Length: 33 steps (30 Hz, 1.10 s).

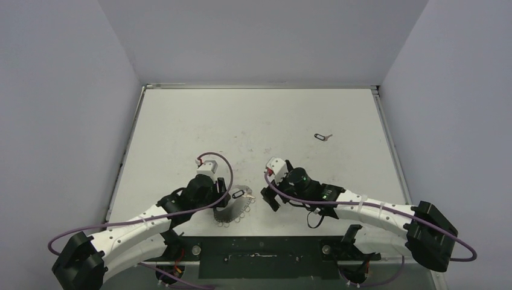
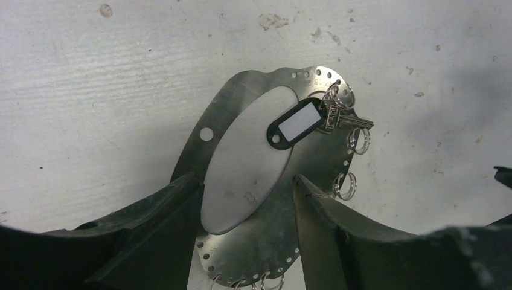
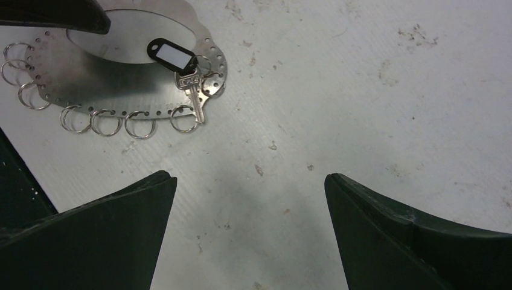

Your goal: Put the keys on the keyring

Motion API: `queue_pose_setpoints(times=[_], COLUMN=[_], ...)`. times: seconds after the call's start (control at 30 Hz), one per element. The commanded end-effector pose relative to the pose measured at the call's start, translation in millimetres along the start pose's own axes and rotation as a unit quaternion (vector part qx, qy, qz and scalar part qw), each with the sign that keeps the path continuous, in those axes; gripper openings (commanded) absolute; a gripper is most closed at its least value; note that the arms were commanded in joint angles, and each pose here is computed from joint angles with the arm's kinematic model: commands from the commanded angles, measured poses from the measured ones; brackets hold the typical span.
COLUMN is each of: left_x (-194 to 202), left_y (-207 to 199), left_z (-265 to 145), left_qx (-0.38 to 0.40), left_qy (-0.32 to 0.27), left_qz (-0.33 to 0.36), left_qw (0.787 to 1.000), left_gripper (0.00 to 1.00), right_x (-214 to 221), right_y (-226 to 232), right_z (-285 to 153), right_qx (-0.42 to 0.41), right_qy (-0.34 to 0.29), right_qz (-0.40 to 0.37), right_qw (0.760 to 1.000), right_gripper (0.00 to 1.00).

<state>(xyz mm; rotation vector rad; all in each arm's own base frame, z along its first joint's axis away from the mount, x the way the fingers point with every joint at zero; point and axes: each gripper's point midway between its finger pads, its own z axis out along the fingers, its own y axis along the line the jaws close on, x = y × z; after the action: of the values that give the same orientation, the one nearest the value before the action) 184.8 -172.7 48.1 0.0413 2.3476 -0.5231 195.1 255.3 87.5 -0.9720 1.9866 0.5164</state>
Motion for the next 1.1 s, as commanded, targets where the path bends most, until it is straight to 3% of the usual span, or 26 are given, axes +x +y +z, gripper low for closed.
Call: queue_pose_setpoints(times=[0.0,0.53,0.8,0.97,1.07], left_x=[-3,-12,-33,-42,-42], left_y=[6,10,4,-4,-11], left_z=[-2,11,3,-3,-4], left_qx=[-0.023,-0.007,0.022,0.055,0.080], left_qy=[0.005,0.071,0.038,0.010,0.006], left_qz=[-0.011,-0.131,-0.144,-0.135,-0.139], left_qw=[1.000,0.989,0.989,0.989,0.987], left_gripper=[0.53,0.53,0.53,0.53,0.52], right_x=[-23,-9,-1,-5,-14], right_y=[12,41,52,50,40], right_z=[9,41,57,58,54], right_qx=[0.010,0.051,0.048,0.056,0.054], right_qy=[-0.009,0.062,0.071,0.046,0.018], right_qz=[-0.072,-0.179,-0.192,-0.143,-0.051], right_qw=[0.997,0.981,0.978,0.987,0.997], right_gripper=[1.00,0.62,0.53,0.56,0.57])
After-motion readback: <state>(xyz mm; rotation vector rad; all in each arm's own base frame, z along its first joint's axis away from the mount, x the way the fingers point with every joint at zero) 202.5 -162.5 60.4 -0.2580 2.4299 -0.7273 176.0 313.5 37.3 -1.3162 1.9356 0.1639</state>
